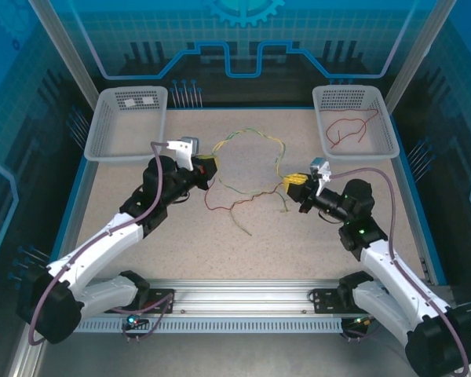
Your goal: Untangle the cables
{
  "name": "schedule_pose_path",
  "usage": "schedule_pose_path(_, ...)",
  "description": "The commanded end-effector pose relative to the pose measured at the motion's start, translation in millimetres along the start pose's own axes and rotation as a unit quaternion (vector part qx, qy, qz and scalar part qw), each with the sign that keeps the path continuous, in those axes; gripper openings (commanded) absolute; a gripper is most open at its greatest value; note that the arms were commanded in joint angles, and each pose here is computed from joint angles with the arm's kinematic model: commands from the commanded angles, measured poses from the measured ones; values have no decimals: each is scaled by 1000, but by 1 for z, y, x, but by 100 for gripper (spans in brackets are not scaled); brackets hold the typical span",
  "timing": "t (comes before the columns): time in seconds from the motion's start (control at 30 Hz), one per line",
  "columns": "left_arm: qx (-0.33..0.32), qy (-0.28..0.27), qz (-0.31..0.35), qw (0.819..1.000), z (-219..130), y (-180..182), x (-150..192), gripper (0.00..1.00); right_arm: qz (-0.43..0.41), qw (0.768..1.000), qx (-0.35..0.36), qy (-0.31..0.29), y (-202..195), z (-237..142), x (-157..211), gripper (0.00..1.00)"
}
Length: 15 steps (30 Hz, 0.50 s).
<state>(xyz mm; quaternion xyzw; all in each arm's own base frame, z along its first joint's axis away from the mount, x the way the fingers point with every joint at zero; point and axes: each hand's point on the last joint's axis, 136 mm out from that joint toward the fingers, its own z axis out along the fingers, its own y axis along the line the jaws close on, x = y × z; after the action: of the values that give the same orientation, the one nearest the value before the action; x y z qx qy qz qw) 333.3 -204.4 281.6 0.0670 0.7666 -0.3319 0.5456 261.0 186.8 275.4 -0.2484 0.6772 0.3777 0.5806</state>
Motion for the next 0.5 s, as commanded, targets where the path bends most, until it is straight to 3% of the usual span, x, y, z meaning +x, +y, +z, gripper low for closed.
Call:
schedule_pose_path(0.0, 34, -16, -3, 999, 3, -10, -5, 0, -24, 998, -57, 8, 26, 1, -7, 5)
schedule_pose_path(0.13, 67, -18, 0, 998, 5, -20, -6, 0, -30, 990, -131, 38, 51, 9, 1, 4)
schedule_pose_path(0.23, 84, -22, 0, 996, 5, -26, -7, 0, -32, 983, -151, 98, 63, 26, 22, 3)
schedule_pose_path(0.47, 117, -18, -4, 993, 5, -37, -6, 0, -57, 977, -166, 119, 83, 62, 39, 5)
